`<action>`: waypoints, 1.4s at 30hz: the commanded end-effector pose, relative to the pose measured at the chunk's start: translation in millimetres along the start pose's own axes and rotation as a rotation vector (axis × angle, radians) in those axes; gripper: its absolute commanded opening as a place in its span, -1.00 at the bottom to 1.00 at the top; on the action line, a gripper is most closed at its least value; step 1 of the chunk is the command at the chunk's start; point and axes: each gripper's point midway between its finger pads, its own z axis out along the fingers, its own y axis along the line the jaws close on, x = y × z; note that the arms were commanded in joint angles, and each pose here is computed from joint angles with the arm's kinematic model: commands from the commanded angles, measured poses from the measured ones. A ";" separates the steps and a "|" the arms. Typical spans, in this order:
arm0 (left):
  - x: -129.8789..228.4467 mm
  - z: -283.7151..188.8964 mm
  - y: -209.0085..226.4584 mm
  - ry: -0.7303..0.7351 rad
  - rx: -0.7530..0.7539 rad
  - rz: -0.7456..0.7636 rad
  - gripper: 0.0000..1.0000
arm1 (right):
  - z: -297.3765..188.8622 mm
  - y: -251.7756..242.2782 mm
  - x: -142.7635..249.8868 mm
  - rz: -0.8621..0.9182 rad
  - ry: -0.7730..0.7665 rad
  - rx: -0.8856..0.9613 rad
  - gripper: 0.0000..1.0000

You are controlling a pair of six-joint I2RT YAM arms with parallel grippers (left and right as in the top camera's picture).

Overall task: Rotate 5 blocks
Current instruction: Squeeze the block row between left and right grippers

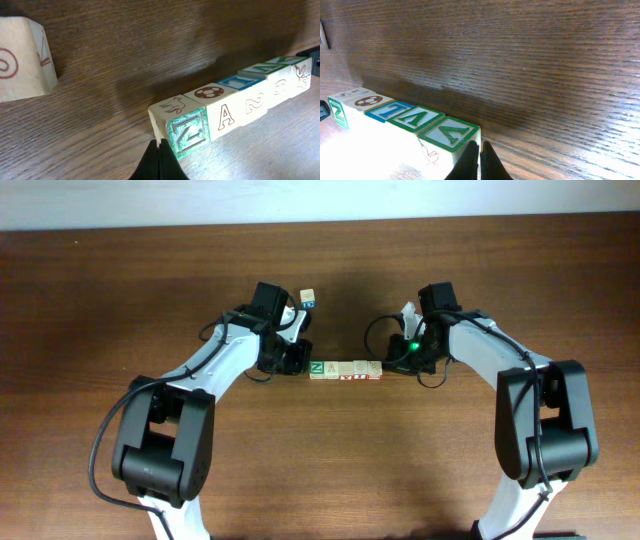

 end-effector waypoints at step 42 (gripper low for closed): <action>11.5 13.8 6.1 0.062 0.094 -0.147 -1.00 | -5.0 -22.3 5.5 0.043 -0.033 -0.247 -0.88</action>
